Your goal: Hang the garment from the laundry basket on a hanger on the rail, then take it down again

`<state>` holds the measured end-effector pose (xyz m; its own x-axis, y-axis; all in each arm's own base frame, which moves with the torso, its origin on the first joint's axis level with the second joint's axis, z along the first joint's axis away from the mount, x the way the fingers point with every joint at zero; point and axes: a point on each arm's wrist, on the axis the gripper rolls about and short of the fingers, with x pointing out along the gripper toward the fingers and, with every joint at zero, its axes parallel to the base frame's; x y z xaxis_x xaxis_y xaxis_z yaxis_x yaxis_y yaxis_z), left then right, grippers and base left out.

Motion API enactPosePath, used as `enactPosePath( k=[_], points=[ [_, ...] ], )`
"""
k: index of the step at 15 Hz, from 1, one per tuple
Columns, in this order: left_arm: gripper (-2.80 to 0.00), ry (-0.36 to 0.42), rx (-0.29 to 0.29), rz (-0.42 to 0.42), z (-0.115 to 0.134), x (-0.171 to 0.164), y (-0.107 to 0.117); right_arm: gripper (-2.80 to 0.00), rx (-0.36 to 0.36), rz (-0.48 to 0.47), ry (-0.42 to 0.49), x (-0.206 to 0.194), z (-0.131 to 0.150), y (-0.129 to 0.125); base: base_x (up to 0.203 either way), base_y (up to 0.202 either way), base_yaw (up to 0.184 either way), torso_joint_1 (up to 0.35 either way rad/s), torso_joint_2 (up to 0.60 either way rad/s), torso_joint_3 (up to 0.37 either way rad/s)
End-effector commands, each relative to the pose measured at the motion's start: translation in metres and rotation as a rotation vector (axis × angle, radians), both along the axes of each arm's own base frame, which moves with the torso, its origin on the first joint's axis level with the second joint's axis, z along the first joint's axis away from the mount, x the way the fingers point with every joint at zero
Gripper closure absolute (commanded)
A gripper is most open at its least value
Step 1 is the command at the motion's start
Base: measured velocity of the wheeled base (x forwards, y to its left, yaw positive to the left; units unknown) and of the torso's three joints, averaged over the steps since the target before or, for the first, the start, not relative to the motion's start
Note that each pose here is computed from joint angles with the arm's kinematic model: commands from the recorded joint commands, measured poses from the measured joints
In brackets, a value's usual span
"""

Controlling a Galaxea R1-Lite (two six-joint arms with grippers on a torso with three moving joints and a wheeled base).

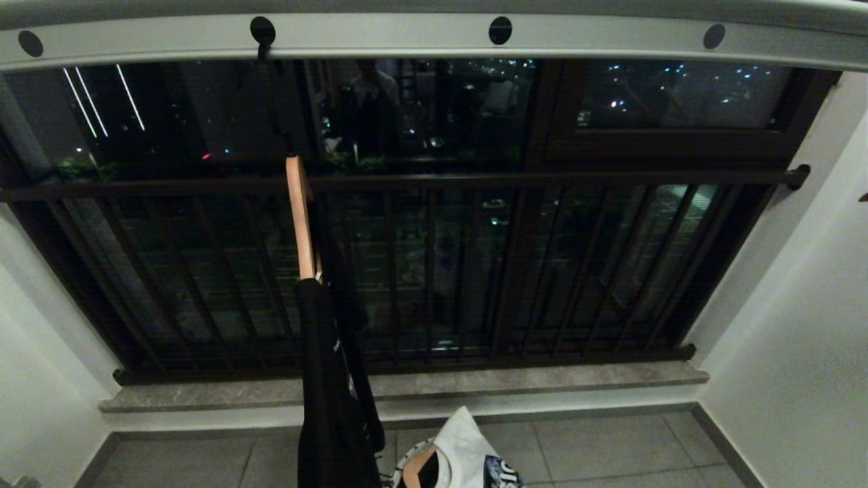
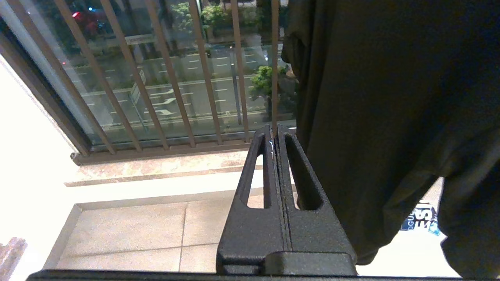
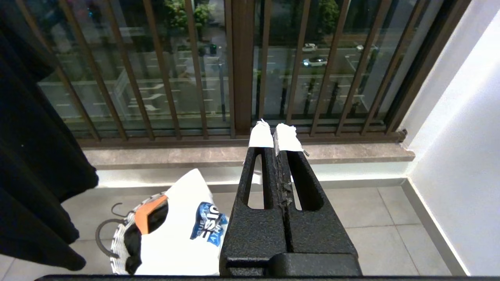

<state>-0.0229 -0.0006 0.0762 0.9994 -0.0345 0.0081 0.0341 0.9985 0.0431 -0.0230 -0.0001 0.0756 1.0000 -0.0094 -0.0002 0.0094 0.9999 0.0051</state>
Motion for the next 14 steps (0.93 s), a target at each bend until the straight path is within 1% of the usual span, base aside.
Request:
enactPosePath(
  k=[1,14],
  points=[
    [0.0,0.001,0.0,-0.001,-0.0005,0.0001,0.0,0.0,0.002,0.0,0.0,0.0001,0.0001,0.0,0.0,0.0,0.0,0.0,0.0,0.0],
    [0.0,0.004,0.004,-0.001,-0.001,0.0002,0.0,0.0,0.004,0.0,0.0,0.0001,0.0001,0.0,0.0,0.0,0.0,0.0,0.0,0.0]
  ],
)
